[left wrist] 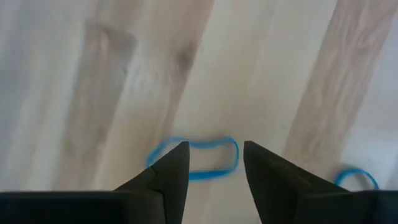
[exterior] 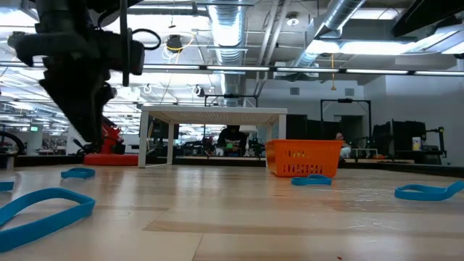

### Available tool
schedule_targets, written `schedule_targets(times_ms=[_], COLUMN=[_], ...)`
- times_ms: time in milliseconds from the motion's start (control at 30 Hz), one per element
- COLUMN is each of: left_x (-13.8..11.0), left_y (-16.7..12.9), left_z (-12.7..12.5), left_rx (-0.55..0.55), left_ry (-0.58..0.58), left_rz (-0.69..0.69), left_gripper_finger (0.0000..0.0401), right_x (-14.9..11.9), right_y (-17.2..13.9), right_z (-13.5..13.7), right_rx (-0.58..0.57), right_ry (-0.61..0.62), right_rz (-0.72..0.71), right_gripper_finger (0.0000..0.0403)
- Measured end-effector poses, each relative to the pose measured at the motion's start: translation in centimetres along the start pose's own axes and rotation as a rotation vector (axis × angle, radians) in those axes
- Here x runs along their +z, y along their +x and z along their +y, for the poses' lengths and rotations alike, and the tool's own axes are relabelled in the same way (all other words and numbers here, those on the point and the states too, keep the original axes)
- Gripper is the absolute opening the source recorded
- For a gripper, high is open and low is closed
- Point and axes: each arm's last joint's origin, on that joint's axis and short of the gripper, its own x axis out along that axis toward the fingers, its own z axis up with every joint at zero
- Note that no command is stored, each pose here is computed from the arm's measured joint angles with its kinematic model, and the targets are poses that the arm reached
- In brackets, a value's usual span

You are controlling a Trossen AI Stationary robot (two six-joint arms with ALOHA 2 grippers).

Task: Pick & Place Office Desk Supplies
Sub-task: Put the blue rubber band into the blue bin

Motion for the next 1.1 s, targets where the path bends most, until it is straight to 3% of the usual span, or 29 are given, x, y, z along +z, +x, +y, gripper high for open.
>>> schedule_targets(times_ms=[600,833,1100], left_x=[-0.1,-0.3,-0.7], left_y=[1.1,2.8,4.4], left_z=[-0.7,-0.9,-1.4], left_rx=[-0.096,-0.043,-0.009], left_ry=[-0.005,0.021,0.041], left_rz=[0.082,0.127,0.166], left_gripper_finger=[0.0134,0.0171,0.0141], right_x=[-0.1,-0.1,-0.1], right_y=[-0.1,-0.1,-0.1], right_z=[0.0,0.0,0.0], right_rx=[0.000,0.000,0.000], right_ry=[-0.004,-0.005,-0.003], right_rz=[0.001,0.001,0.001], right_gripper_finger=[0.0157,0.0157,0.0157])
